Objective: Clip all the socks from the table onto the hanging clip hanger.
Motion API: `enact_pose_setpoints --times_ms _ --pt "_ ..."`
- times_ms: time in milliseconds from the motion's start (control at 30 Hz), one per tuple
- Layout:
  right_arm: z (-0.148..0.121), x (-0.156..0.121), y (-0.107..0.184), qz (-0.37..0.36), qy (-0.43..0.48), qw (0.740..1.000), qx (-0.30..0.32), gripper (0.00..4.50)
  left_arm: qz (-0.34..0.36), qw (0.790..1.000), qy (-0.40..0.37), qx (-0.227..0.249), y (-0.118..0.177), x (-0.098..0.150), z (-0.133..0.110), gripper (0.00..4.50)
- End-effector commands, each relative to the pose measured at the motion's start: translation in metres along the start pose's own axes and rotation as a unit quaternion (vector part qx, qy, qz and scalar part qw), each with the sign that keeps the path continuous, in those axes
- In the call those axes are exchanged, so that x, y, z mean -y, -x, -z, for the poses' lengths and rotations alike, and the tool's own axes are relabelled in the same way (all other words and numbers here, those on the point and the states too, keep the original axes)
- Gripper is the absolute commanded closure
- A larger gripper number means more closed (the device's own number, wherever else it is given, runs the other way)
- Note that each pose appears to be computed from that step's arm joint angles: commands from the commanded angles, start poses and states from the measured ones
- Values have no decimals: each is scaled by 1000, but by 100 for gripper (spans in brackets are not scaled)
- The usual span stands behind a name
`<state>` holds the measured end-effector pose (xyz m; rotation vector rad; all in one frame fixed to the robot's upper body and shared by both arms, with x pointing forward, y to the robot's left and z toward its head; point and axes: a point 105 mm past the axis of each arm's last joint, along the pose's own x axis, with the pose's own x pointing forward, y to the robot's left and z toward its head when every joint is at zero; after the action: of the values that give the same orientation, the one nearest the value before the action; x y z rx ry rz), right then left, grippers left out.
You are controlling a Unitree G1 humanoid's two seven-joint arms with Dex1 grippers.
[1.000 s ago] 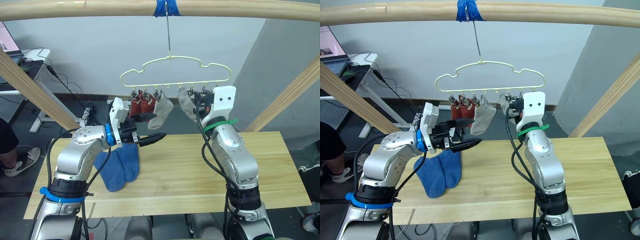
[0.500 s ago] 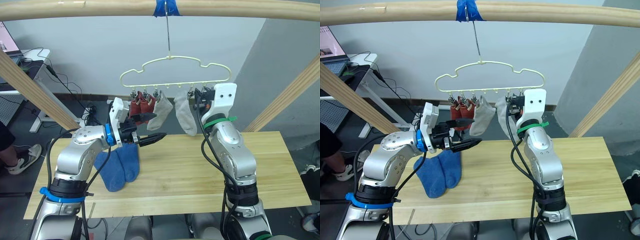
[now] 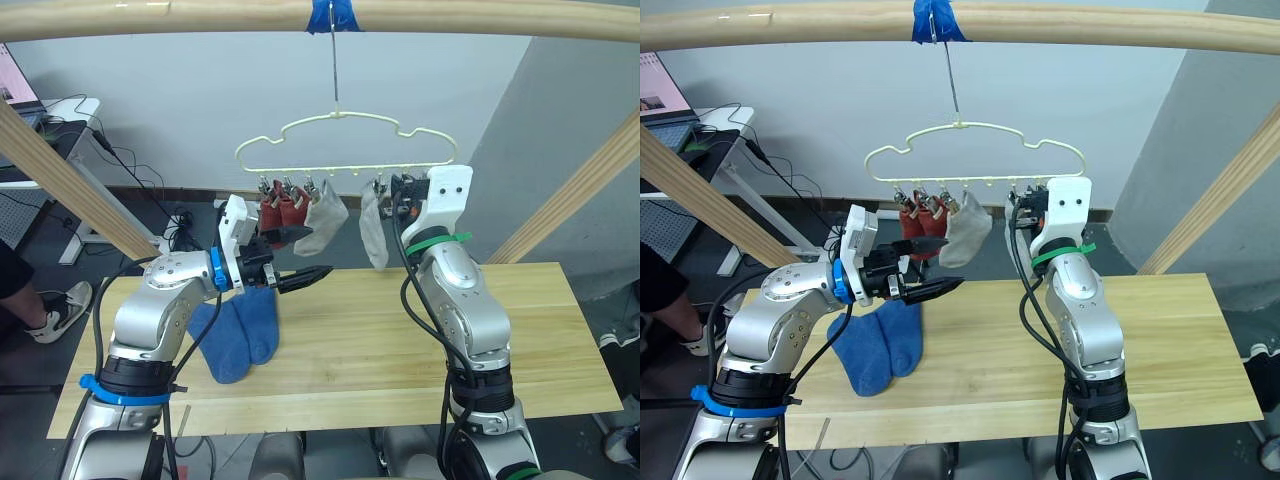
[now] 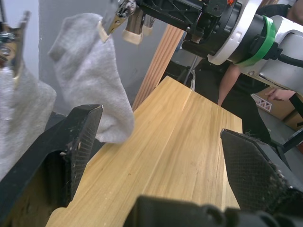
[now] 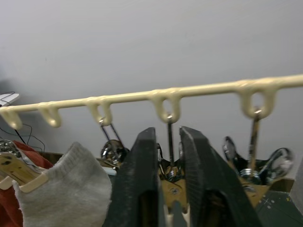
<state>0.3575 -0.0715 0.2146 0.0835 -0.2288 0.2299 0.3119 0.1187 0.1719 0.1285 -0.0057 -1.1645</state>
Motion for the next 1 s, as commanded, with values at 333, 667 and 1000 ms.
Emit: enact_pose_setpoints --times_ms 333,667,1000 --pt "-11 11 8 -64 -29 997 -14 446 -47 998 8 -41 19 -11 18 0" --pt "-6 20 16 -131 7 989 -65 446 -252 948 102 -168 78 -46 87 0" --pt "-7 19 15 -134 5 989 -65 446 -297 923 82 -229 73 -51 124 0"
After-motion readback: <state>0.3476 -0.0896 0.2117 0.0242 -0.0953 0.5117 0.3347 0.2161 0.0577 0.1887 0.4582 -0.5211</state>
